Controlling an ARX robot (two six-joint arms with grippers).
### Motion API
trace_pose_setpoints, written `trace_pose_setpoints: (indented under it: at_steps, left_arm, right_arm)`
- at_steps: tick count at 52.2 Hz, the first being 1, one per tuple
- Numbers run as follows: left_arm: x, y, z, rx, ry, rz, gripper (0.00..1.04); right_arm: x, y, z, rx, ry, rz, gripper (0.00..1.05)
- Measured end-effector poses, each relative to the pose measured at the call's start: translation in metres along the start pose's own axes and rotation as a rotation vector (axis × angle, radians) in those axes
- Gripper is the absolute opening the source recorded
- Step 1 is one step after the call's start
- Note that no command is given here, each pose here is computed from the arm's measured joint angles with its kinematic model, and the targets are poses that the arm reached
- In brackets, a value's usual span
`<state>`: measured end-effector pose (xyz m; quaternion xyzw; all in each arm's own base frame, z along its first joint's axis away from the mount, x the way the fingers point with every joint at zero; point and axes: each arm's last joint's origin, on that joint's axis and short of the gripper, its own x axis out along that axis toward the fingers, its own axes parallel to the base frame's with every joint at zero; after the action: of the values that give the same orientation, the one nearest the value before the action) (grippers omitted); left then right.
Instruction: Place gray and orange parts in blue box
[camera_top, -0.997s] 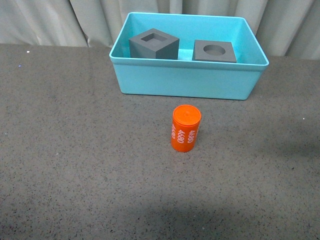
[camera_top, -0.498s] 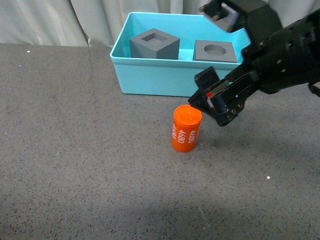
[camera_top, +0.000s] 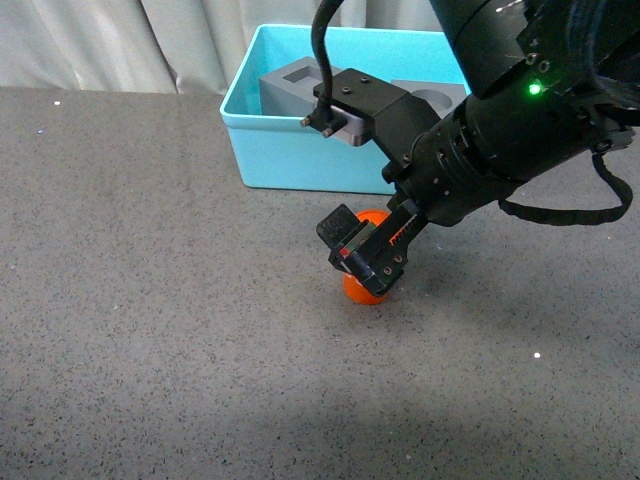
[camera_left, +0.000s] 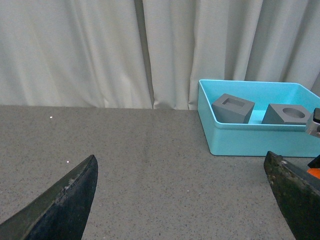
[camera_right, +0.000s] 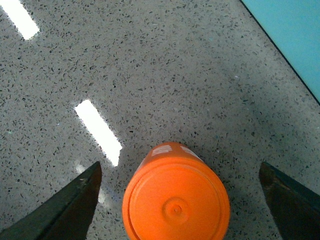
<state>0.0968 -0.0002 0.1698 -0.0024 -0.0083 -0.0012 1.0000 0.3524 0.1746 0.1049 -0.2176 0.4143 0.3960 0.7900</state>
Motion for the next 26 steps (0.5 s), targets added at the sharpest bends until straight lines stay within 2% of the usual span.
trace_pose_setpoints:
  at_steps: [3, 11, 13, 20, 26]
  left_arm:
    - [0.000, 0.000, 0.000, 0.000, 0.000, 0.000, 0.98]
    - [0.000, 0.000, 0.000, 0.000, 0.000, 0.000, 0.98]
    - [0.000, 0.000, 0.000, 0.000, 0.000, 0.000, 0.98]
    - [0.000, 0.000, 0.000, 0.000, 0.000, 0.000, 0.98]
    - [0.000, 0.000, 0.000, 0.000, 0.000, 0.000, 0.98]
  right_arm:
    - [0.001, 0.001, 0.001, -0.003, 0.007, -0.001, 0.84]
    - [0.001, 0.004, 0.002, -0.012, 0.047, -0.024, 0.52]
    - [0.001, 0.004, 0.002, -0.015, 0.050, -0.022, 0.47]
    - [-0.006, 0.002, 0.002, -0.005, 0.044, -0.024, 0.45]
    - [-0.025, -0.006, 0.011, 0.029, -0.034, -0.051, 0.45]
